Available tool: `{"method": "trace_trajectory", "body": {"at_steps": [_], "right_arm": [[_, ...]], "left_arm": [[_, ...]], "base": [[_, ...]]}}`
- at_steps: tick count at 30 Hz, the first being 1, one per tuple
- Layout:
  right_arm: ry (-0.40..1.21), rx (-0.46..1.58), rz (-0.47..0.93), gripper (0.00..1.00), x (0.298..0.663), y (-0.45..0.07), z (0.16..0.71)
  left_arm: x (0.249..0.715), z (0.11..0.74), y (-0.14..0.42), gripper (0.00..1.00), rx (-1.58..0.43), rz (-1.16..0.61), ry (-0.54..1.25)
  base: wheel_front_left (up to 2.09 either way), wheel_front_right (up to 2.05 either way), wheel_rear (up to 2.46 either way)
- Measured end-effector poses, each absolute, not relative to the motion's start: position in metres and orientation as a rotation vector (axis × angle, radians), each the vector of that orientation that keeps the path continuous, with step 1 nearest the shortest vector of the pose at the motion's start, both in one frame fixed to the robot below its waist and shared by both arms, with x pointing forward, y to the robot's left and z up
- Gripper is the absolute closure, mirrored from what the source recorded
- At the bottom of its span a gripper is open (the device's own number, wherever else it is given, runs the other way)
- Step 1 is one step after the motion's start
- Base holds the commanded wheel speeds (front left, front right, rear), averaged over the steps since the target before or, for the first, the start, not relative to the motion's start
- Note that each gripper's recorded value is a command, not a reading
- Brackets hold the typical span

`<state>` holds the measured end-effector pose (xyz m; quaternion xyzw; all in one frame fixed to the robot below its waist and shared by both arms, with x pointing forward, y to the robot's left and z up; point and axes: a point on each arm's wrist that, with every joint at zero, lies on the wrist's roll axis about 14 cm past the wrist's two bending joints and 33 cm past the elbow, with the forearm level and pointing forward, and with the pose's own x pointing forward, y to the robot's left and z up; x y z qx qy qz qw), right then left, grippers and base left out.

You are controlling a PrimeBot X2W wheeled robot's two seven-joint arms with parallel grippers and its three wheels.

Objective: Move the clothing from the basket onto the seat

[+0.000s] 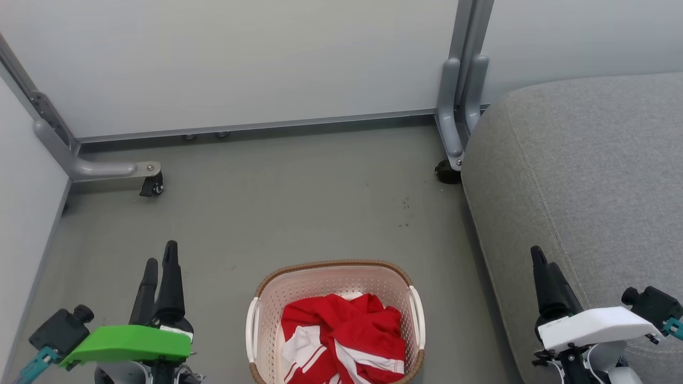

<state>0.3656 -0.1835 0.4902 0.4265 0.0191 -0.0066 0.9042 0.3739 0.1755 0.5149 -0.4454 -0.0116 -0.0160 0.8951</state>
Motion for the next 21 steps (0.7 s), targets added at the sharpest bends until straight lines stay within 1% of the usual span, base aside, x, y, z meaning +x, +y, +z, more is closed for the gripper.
{"method": "trace_trajectory", "body": {"at_steps": [11,21], "right_arm": [[0.039,0.636,0.067,0.0,0.359,-0.167,0.495],[0.018,0.518,0.094,0.0,0.354,-0.16,0.498]], "left_arm": [[0.369,0.518,0.159,0.0,-0.7,-0.082,-0.025],[0.364,0.521,0.147,0.0,-0.557,-0.106,-0.036]], "base": [[0.0,0.0,0.0],[0.0,0.0,0.0]]}}
